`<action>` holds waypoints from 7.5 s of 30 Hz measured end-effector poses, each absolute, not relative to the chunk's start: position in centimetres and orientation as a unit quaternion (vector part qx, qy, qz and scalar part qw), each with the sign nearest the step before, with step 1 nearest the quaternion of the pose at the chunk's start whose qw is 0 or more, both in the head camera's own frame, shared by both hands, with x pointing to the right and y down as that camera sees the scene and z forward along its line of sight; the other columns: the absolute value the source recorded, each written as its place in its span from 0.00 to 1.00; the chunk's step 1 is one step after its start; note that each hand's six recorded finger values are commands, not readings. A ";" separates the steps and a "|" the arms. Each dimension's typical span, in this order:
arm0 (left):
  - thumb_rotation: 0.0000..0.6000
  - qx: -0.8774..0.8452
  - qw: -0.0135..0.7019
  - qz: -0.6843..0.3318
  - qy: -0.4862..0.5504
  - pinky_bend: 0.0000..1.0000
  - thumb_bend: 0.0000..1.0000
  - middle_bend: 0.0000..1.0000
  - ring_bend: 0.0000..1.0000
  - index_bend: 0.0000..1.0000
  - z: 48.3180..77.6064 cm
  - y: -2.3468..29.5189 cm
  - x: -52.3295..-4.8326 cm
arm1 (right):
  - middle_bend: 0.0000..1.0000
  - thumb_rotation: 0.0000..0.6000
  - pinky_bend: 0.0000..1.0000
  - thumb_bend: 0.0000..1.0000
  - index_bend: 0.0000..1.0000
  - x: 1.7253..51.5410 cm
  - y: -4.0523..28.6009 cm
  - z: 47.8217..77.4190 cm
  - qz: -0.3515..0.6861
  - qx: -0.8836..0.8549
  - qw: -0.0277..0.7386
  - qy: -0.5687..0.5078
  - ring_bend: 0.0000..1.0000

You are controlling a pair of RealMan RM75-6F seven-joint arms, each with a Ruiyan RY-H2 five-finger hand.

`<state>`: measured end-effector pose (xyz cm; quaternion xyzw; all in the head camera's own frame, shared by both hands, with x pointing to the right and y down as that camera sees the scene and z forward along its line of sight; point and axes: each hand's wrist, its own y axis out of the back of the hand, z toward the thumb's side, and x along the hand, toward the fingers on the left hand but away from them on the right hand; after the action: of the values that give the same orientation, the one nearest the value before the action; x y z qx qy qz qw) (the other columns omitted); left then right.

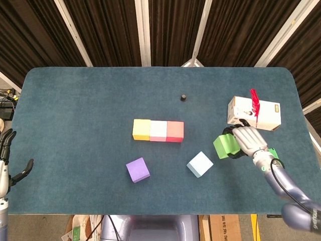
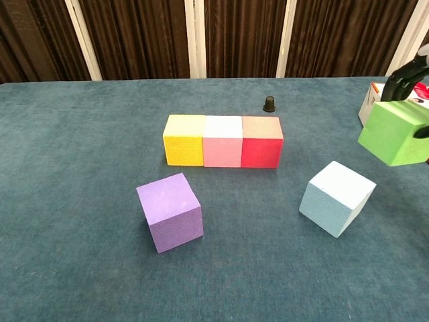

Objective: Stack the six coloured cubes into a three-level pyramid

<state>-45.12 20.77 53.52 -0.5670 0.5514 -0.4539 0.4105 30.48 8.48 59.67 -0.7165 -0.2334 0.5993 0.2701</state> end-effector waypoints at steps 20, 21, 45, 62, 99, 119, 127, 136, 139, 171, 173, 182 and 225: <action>1.00 -0.548 0.416 -0.466 0.556 0.00 0.36 0.08 0.00 0.11 53.4 20.2 -46.1 | 0.45 1.00 0.00 0.30 0.46 18.9 5.1 59.1 0.666 -0.646 0.248 -0.279 0.26; 1.00 -0.547 0.416 -0.467 0.557 0.00 0.36 0.08 0.00 0.11 53.5 20.1 -46.2 | 0.45 1.00 0.00 0.30 0.46 18.5 5.0 58.9 0.668 -0.643 0.247 -0.282 0.26; 1.00 -0.540 0.406 -0.484 0.557 0.00 0.36 0.08 0.00 0.11 53.5 19.6 -47.3 | 0.46 1.00 0.00 0.33 0.46 10.3 3.7 58.9 0.686 -0.611 0.213 -0.331 0.26; 1.00 -0.535 0.399 -0.496 0.556 0.00 0.36 0.08 0.00 0.11 53.7 19.4 -47.7 | 0.46 1.00 0.00 0.33 0.46 6.9 4.1 61.1 0.658 -0.646 0.218 -0.321 0.26; 1.00 -0.522 0.399 -0.503 0.562 0.00 0.36 0.07 0.00 0.11 53.7 19.2 -48.1 | 0.46 1.00 0.00 0.33 0.46 5.9 3.0 62.8 0.645 -0.653 0.228 -0.326 0.26; 1.00 -0.520 0.399 -0.502 0.565 0.00 0.36 0.07 0.00 0.11 53.5 19.2 -48.2 | 0.43 1.00 0.00 0.33 0.46 6.5 3.2 62.9 0.650 -0.649 0.226 -0.324 0.26; 1.00 -0.519 0.399 -0.503 0.564 0.00 0.36 0.07 0.00 0.11 53.6 19.2 -48.1 | 0.42 1.00 0.00 0.33 0.46 6.5 3.3 62.9 0.649 -0.650 0.226 -0.323 0.26; 1.00 -0.518 0.398 -0.506 0.564 0.00 0.36 0.07 0.00 0.11 53.6 19.2 -48.2 | 0.40 1.00 0.00 0.33 0.46 6.3 3.4 62.9 0.649 -0.650 0.230 -0.320 0.26; 1.00 -0.518 0.397 -0.505 0.564 0.00 0.36 0.07 0.00 0.11 53.6 19.2 -48.2 | 0.39 1.00 0.00 0.33 0.46 6.3 3.5 63.0 0.651 -0.650 0.229 -0.319 0.25; 1.00 -0.512 0.394 -0.509 0.569 0.00 0.36 0.07 0.00 0.11 53.4 19.1 -48.5 | 0.31 1.00 0.00 0.33 0.41 5.7 3.7 63.2 0.651 -0.650 0.230 -0.317 0.20; 1.00 -0.511 0.394 -0.510 0.569 0.00 0.36 0.07 0.00 0.11 53.4 19.1 -48.5 | 0.30 1.00 0.00 0.33 0.40 5.7 3.7 63.2 0.651 -0.650 0.230 -0.317 0.20; 1.00 -0.510 0.394 -0.512 0.569 0.00 0.36 0.07 0.00 0.11 53.5 19.1 -48.5 | 0.25 1.00 0.00 0.33 0.34 5.7 3.7 63.1 0.651 -0.651 0.230 -0.315 0.17; 1.00 -0.501 0.393 -0.519 0.571 0.00 0.36 0.06 0.00 0.10 53.5 19.1 -48.7 | 0.19 1.00 0.00 0.33 0.25 5.3 4.2 62.7 0.648 -0.660 0.232 -0.302 0.11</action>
<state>-48.71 19.08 53.52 -0.5005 0.5709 -0.5189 0.3928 5.28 4.16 62.70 -0.6598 -0.3021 0.6477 0.2321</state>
